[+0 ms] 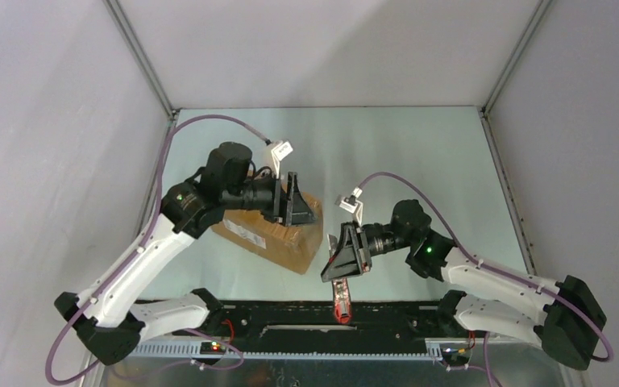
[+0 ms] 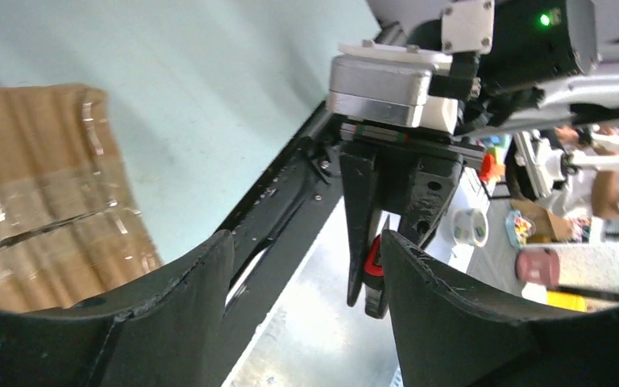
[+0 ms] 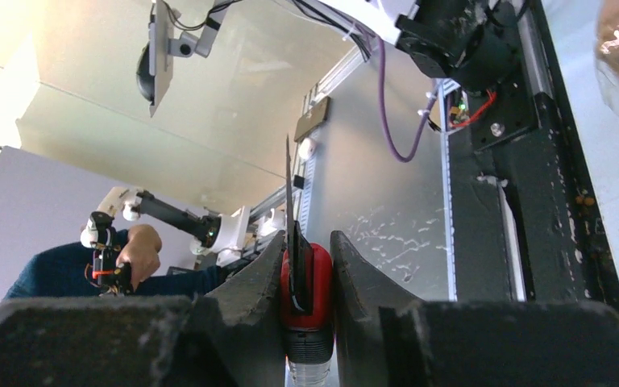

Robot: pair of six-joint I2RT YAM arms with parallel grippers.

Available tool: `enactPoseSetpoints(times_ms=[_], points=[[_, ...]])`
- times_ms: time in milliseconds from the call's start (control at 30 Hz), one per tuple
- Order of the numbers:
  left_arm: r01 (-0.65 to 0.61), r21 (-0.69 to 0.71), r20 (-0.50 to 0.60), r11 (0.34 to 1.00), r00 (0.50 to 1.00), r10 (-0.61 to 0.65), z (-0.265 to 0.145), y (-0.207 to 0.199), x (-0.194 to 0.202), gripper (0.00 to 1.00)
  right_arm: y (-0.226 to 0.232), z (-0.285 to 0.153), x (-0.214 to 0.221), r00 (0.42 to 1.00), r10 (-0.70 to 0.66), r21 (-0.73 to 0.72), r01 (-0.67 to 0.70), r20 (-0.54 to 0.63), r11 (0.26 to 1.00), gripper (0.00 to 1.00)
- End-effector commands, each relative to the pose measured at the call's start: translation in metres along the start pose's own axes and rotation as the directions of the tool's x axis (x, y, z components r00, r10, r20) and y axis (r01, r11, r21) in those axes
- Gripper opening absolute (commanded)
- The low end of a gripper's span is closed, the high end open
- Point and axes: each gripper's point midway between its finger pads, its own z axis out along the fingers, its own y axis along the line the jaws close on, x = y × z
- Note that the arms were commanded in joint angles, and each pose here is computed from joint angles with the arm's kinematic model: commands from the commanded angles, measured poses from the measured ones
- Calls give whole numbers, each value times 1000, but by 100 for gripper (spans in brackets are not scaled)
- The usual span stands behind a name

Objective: Unpack the express box
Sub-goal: Cut the express box at the center of the board, then adjust the knife.

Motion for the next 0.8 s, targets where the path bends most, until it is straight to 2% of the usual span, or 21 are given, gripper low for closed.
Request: enactPoseSetpoints(times_ms=[0,267,400,467,533,600,633,733,767], points=[[-55,239,-8,969,998,59,2,-38,9,70,32,4,-8,996,-89,-55,88,-24,995,0],[-36,389,-46,921,997,58,12,-60,30,68,34,11,-12,997,-80,-46,79,-23,996,0],[-4,419,-55,908,998,29,19,-63,34,60,31,14,-11,997,-68,-35,67,-29,997,0],[16,409,-71,912,997,14,24,-62,37,52,29,15,-12,998,-60,-29,59,-31,998,0],[36,389,-89,920,996,-1,30,-58,40,38,29,16,-13,998,-55,-30,54,-29,998,0],[66,369,-103,927,994,-30,35,-53,42,11,28,16,-16,998,-53,-24,52,-20,998,0],[85,352,-111,932,993,-49,37,-50,44,1,26,15,-18,999,-47,-17,47,-13,999,0],[137,314,-63,939,990,-123,41,-41,35,0,21,10,-26,999,-33,16,33,27,999,0],[177,308,-39,935,984,-173,40,-37,28,0,21,9,-29,999,-31,19,31,45,999,3]])
